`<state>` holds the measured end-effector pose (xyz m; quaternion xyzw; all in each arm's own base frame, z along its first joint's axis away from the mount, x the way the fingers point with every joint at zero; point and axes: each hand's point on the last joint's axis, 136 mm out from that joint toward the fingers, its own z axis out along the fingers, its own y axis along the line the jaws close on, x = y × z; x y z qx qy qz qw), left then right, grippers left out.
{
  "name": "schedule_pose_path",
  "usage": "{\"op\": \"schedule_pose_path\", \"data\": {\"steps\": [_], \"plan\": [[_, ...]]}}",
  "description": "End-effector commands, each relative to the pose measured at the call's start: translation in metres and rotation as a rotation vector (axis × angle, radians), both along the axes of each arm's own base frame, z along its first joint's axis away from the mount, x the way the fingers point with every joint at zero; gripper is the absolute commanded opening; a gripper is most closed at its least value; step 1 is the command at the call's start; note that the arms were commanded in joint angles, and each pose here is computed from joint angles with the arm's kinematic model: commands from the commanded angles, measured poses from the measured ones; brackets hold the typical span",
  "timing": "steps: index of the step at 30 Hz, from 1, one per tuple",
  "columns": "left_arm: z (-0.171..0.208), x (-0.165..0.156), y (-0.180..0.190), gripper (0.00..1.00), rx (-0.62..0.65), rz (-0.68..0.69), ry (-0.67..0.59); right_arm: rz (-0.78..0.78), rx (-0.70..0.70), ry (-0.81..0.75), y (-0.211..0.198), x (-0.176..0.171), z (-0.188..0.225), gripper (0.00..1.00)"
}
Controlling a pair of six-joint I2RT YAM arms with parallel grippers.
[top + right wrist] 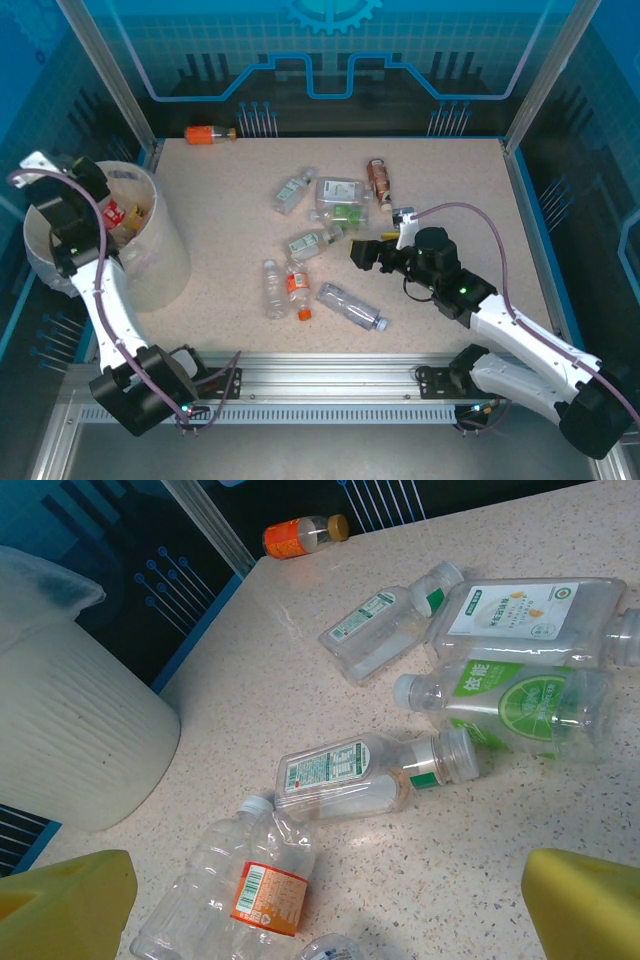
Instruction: Put the plastic bottles in the bin
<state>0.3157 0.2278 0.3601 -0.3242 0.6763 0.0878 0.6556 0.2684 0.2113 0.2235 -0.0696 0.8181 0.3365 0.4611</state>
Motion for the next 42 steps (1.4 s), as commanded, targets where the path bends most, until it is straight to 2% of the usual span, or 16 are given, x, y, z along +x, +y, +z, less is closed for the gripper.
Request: {"op": "schedule_pose_path", "data": {"steps": [1,7,10,21,30,34,42], "plan": [[0.046,0.0,-0.006,0.41,0.227,-0.041,-0.168,0.03,0.01,-0.035,0.007,-0.002,0.014,1.0],[0.033,0.021,-0.007,0.41,0.196,-0.122,-0.188,0.025,0.023,-0.024,0.007,-0.003,0.011,1.0],[0.026,0.025,-0.003,0.42,0.176,-0.121,-0.223,0.024,0.026,-0.021,0.007,-0.003,0.011,1.0],[-0.005,0.04,-0.003,0.52,0.065,-0.175,-0.209,0.004,0.016,-0.013,0.001,-0.008,0.006,1.0],[-0.026,0.043,0.001,0.67,0.005,-0.163,-0.151,-0.003,0.004,-0.006,0.0,-0.007,0.007,1.0],[-0.018,0.035,0.001,0.8,0.003,-0.101,-0.15,-0.015,-0.005,0.019,-0.003,-0.007,0.002,1.0],[0.003,0.029,-0.01,0.99,0.03,-0.027,-0.114,-0.058,-0.061,0.093,-0.009,-0.005,-0.017,1.0]]}}
